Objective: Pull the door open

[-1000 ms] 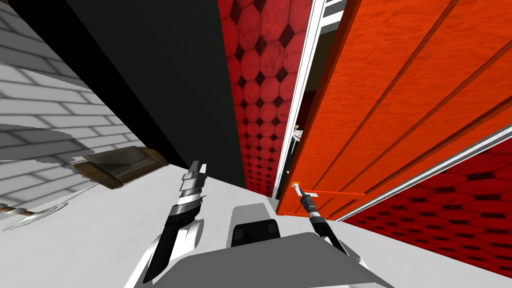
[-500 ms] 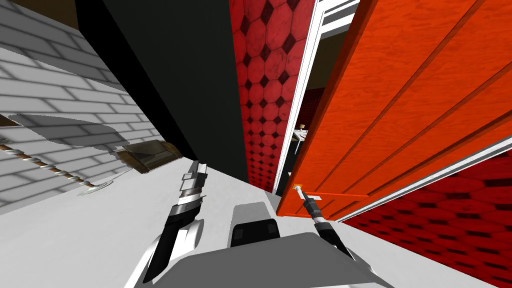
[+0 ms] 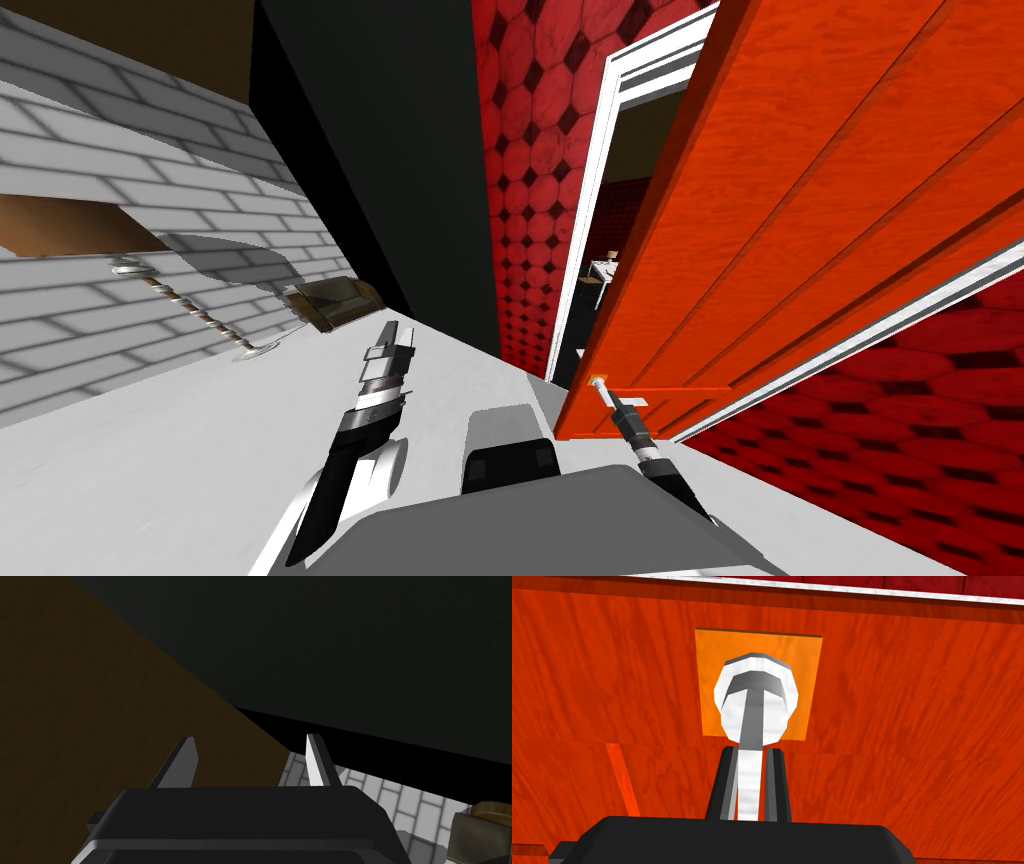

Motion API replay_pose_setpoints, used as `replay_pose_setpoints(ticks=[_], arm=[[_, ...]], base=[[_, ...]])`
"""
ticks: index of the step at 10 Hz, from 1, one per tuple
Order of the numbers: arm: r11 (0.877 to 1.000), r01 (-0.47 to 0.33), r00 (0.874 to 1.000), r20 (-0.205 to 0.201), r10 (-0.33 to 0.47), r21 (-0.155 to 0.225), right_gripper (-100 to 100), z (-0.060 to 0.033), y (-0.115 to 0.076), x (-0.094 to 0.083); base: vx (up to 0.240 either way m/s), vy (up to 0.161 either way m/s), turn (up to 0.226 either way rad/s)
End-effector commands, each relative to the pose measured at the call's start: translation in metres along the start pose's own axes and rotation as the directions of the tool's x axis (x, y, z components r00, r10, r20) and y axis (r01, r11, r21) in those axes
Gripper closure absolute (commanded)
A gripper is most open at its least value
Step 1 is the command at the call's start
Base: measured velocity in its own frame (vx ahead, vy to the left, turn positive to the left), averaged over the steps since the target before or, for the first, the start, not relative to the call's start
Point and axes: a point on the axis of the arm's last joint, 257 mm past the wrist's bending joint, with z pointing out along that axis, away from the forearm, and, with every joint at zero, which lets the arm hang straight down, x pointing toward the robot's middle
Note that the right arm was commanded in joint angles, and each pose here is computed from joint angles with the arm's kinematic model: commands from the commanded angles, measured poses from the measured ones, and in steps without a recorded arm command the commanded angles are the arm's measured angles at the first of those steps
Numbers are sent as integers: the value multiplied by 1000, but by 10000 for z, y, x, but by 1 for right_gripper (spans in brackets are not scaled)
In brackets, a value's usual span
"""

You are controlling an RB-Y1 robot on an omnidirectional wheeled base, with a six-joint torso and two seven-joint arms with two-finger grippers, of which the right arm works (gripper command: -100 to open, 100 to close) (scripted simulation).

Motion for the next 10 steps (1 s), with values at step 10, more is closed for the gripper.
replay_pose_setpoints(ticks=[10], arm=[[1000, -1, 999, -50, 1, -4, 100, -391, 14, -59]], base=[[-200, -45, 156]])
